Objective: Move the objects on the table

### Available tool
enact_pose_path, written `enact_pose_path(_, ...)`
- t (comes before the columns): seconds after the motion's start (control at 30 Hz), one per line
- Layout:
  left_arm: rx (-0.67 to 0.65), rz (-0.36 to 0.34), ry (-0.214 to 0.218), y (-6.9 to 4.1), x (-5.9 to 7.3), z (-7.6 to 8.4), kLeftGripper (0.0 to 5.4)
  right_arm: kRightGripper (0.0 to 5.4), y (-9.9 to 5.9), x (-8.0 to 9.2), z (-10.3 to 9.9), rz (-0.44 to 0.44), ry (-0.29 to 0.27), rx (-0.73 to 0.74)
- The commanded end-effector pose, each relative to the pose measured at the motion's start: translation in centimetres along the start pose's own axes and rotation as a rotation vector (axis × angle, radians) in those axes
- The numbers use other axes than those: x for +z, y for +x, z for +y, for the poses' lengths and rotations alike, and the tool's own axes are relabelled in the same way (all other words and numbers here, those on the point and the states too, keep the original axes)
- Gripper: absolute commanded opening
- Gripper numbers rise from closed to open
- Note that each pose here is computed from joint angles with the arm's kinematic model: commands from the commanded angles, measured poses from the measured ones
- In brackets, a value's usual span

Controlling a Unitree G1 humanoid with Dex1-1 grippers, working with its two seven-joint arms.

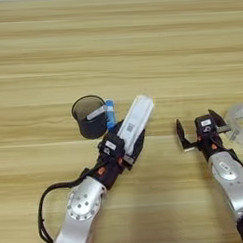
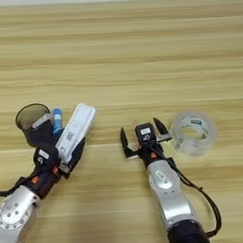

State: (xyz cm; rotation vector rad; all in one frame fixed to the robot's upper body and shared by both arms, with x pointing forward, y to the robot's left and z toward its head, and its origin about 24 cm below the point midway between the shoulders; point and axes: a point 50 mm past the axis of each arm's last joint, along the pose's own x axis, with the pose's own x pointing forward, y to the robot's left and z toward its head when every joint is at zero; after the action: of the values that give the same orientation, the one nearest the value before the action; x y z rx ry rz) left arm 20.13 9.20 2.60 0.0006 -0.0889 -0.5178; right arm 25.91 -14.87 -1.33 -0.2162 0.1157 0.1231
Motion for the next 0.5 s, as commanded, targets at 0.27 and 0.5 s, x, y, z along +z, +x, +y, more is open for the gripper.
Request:
enact_pose_path(0.27, 0.148, -0.072, 0.064, -1.2, 3.5, 4.2, 2.85, 5.4, 0.3, 0.0, 0.0, 0.013, 0.006, -0.001)
enact_pose_path(0.5, 0.291, -0.054, 0.114, -2.3, 3.9, 7.8, 2.85, 5.4, 0.3, -0.1, 0.0, 0.013, 0.006, -0.002)
